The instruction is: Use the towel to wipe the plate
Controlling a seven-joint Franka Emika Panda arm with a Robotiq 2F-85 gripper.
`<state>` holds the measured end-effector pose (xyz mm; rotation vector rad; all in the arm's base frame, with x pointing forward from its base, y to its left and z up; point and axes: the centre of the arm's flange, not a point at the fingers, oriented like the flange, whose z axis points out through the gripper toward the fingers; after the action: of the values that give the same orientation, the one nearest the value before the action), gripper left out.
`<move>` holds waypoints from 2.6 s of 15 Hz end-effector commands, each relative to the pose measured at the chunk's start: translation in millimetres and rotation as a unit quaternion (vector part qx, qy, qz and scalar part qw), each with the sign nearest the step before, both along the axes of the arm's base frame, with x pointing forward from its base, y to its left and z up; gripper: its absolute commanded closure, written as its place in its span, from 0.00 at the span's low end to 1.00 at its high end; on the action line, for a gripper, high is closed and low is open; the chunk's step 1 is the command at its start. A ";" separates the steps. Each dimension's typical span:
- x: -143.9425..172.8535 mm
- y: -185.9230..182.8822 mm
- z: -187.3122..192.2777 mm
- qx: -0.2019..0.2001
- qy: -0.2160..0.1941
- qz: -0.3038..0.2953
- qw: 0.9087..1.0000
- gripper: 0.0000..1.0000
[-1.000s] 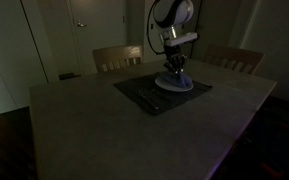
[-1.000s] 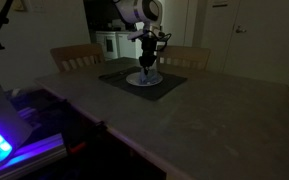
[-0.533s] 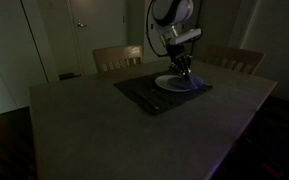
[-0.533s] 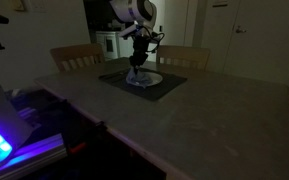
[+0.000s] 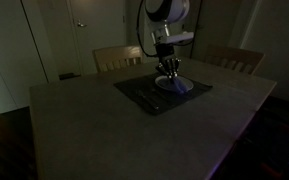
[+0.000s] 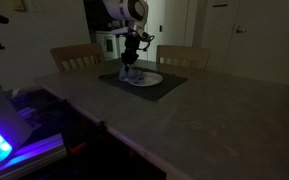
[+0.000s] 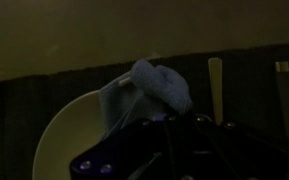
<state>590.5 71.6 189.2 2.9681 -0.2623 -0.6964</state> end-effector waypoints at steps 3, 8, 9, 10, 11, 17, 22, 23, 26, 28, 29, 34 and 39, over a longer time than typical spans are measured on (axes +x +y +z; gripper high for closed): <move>16.8 -17.8 -4.1 0.002 -0.075 -0.025 0.997 0.98; 29.0 -64.9 -8.0 -0.026 -0.099 -0.059 0.993 0.98; 27.5 -74.1 -9.8 -0.032 -0.097 -0.068 0.992 0.98; 23.9 -82.4 -11.1 -0.043 -0.090 -0.077 0.992 0.98; 19.9 -88.6 -11.5 -0.052 -0.086 -0.086 0.991 0.98; -3.3 -70.2 -9.1 -0.041 -0.043 -0.090 0.994 0.98; 2.1 -18.1 -8.3 0.008 -0.037 -0.050 0.998 0.98; 5.5 -9.4 -8.1 0.012 -0.037 -0.040 0.998 0.98; 20.2 5.0 -5.1 0.022 -0.047 -0.011 0.999 0.98; 33.2 3.2 -1.5 0.028 -0.053 0.003 0.998 0.98; 39.6 -0.3 0.5 0.026 -0.057 0.006 0.998 0.98; 57.8 -35.6 7.4 -0.011 -0.081 0.004 0.997 0.98; 46.3 -78.5 -0.7 -0.050 -0.077 -0.029 0.995 0.98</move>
<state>639.7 11.3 195.8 2.9674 -0.3294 -0.4290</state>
